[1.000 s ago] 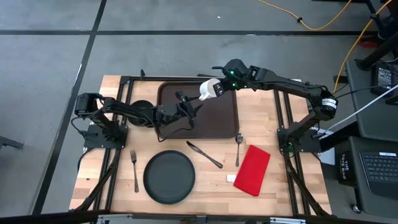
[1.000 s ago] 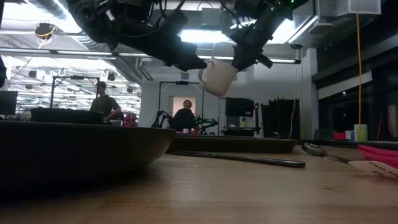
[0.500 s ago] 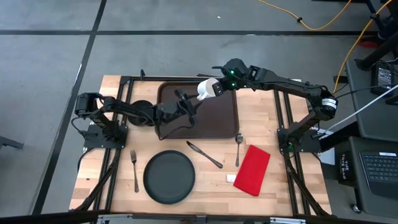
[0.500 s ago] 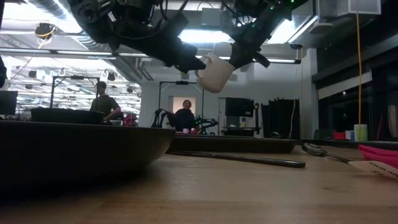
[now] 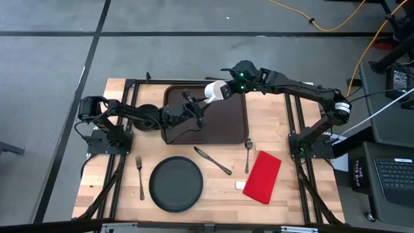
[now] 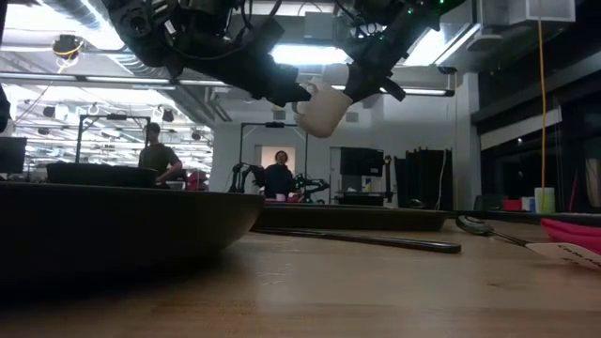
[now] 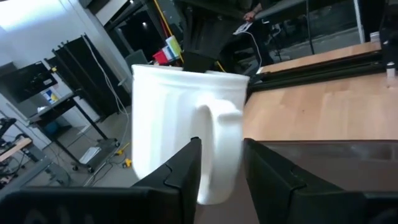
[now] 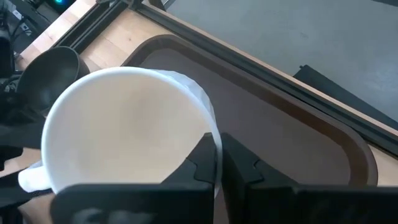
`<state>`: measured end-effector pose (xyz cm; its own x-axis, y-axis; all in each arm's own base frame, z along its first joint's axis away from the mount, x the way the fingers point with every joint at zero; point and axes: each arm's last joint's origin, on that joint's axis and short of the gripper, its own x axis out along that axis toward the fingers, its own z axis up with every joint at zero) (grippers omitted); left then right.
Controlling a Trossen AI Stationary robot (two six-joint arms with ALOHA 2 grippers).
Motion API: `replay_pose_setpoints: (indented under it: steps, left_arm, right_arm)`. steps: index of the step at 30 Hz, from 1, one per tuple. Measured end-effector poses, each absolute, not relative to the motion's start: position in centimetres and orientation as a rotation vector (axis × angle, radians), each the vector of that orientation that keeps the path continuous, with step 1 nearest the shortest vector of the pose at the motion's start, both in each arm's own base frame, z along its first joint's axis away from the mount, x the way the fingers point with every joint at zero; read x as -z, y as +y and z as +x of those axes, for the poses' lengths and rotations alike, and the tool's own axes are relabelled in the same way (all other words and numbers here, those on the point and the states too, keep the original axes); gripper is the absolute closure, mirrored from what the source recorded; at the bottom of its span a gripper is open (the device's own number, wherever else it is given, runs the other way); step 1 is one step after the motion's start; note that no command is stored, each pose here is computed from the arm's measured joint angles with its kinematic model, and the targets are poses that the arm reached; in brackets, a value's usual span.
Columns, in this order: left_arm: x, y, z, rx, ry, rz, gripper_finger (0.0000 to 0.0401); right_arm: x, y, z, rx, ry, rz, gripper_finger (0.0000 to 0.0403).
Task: Set up tray
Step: Put the white mug on the brown serving tray
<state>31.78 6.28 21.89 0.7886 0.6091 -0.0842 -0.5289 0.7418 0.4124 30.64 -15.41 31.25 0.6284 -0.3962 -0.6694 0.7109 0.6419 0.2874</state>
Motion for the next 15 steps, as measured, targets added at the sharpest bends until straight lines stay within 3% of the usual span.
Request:
replay_pose_setpoints:
  steps: [10,15]
  left_arm:
    - [-21.85,6.49,31.75,-0.626,0.237,0.422,0.0358]
    - [-21.86,6.49,31.75,-0.625,0.239,0.431,0.0362]
  right_arm:
    - [-31.21,-15.38,30.60,0.676,0.608,0.579,0.0392]
    - [-31.20,-15.36,30.62,0.654,0.611,0.588,0.0378]
